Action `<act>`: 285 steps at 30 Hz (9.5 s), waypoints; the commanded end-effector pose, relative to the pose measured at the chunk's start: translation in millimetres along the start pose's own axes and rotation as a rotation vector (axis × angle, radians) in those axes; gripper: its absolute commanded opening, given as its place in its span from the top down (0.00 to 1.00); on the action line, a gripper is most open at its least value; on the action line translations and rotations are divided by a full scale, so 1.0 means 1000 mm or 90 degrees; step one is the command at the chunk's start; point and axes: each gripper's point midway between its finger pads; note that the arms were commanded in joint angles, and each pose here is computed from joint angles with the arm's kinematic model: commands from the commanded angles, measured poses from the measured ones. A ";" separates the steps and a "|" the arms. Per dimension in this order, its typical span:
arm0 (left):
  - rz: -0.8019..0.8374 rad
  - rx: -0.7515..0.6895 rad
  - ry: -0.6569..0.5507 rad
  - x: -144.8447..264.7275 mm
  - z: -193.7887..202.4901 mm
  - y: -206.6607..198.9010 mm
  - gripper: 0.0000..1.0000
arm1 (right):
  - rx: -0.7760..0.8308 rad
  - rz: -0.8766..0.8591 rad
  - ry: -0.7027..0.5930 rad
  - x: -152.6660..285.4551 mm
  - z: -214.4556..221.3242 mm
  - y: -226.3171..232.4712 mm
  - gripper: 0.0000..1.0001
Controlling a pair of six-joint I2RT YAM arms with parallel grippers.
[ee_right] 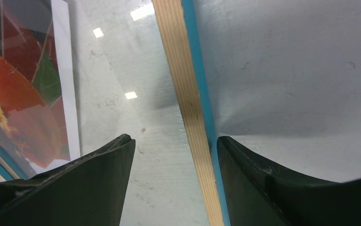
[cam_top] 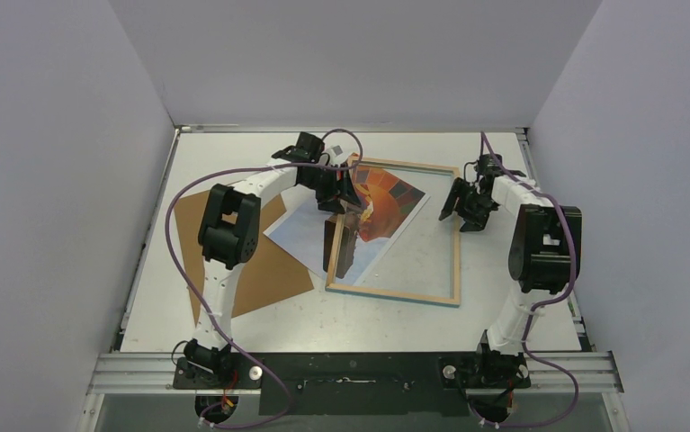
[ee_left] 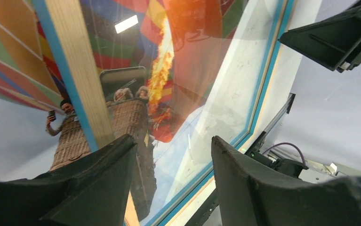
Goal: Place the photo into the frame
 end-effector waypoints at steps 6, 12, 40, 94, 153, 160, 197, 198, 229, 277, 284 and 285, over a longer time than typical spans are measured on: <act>-0.079 -0.111 -0.105 0.052 -0.020 -0.011 0.25 | -0.014 0.029 -0.087 0.033 -0.026 -0.016 0.37; -0.095 -0.192 -0.184 0.097 -0.037 -0.021 0.03 | -0.007 0.018 -0.155 0.064 -0.043 -0.006 0.37; -0.173 -0.043 -0.149 0.151 -0.078 0.095 0.27 | 0.043 -0.096 -0.291 0.107 -0.026 0.142 0.38; 0.004 0.187 -0.027 0.137 0.001 0.155 0.58 | 0.125 -0.060 -0.260 0.084 -0.018 0.166 0.39; -0.041 0.152 0.001 0.106 0.040 0.167 0.77 | 0.359 -0.252 0.017 -0.085 0.111 0.357 0.56; -0.054 0.148 0.002 0.099 0.045 0.158 0.77 | 0.347 -0.258 0.026 -0.088 0.114 0.357 0.56; -0.099 0.021 -0.164 0.224 0.008 0.058 1.00 | 0.324 -0.197 -0.265 0.039 0.012 0.329 0.41; -0.104 0.010 -0.175 0.231 0.008 0.054 1.00 | 0.323 -0.191 -0.275 0.044 0.007 0.326 0.40; -0.097 -0.304 -0.464 0.368 0.008 -0.037 1.00 | 0.085 -0.206 -0.260 0.144 -0.045 0.360 0.24; 0.025 -0.663 -0.527 0.341 0.071 -0.101 1.00 | -0.142 -0.339 -0.224 0.188 -0.066 0.344 0.19; 0.050 -0.688 -0.517 0.338 0.081 -0.106 1.00 | -0.090 -0.399 -0.198 0.191 -0.058 0.380 0.19; 0.049 -0.688 -0.518 0.338 0.081 -0.106 1.00 | -0.092 -0.409 -0.197 0.192 -0.058 0.384 0.19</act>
Point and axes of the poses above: each gripper's point midway between its finger pads, its own x axis back along the fingers, its own y axis along the line the jaws close on, z = x × y, and after that the axes turned 14 degrees about x, right-handed
